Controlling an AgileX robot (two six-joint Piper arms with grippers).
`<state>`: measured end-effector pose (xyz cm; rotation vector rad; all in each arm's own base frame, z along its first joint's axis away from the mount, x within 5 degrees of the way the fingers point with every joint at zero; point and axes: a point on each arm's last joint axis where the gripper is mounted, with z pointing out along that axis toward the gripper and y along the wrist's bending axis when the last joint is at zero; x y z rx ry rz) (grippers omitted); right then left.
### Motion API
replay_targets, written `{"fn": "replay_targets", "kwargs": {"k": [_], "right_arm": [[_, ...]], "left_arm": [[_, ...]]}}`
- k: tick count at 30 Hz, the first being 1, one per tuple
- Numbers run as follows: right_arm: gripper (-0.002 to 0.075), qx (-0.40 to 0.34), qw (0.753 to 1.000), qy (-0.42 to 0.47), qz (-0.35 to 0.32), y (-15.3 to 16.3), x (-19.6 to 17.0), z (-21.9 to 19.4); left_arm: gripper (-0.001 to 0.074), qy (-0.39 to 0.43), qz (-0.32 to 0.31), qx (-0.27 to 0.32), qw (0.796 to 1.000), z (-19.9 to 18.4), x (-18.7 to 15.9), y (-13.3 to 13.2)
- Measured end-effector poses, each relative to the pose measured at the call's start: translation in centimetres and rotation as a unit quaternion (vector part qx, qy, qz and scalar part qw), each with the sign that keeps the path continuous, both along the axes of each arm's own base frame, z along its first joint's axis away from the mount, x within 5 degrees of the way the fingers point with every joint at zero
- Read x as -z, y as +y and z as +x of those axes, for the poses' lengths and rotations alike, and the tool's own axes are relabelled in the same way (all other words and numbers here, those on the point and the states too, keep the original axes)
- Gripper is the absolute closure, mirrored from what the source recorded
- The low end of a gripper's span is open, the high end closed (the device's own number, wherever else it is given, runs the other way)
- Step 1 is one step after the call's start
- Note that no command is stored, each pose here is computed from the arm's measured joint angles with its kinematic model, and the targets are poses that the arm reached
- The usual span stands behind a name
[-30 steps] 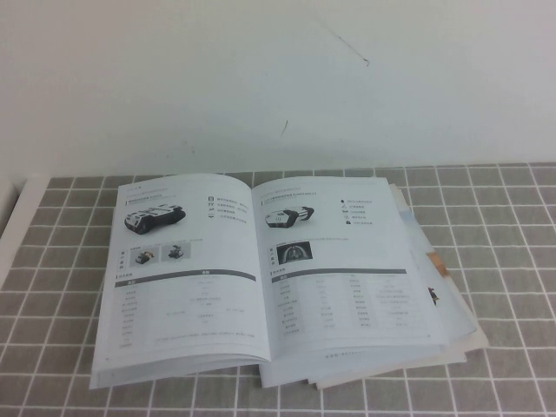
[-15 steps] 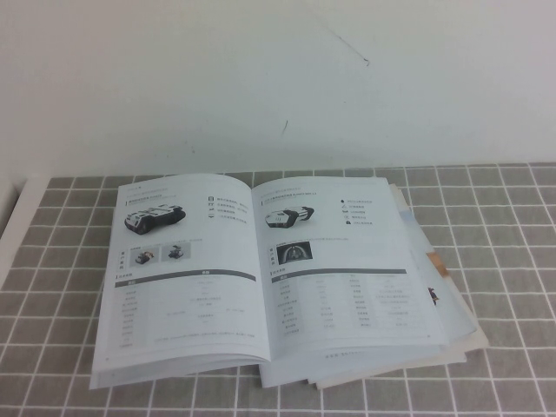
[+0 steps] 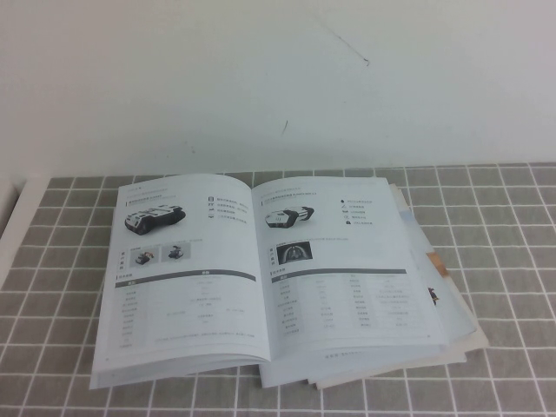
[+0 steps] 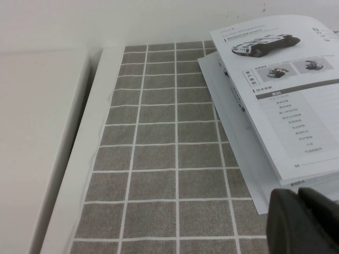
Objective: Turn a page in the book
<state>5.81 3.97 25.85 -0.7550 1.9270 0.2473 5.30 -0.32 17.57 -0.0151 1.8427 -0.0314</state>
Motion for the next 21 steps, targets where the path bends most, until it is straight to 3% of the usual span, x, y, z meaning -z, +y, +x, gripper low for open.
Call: {"fn": "replay_targets", "kwargs": {"k": [9, 15, 21], "right_arm": [[0.0727, 0.031, 0.998, -0.051, -0.019, -0.9, -0.2, -0.7], [0.0727, 0.168, 0.977, -0.13, -0.026, -2.7, 2.0, -0.9], [0.0727, 0.269, 0.957, -0.107, -0.005, -3.5, 6.7, -0.8]], "left_arm": [[0.0738, 0.001, 0.0, 0.0, 1.0, 0.0, 0.0, 0.0], [0.0738, 0.001, 0.0, 0.0, 1.0, 0.0, 0.0, 0.0], [0.0738, 0.001, 0.0, 0.0, 1.0, 0.0, 0.0, 0.0]]}}
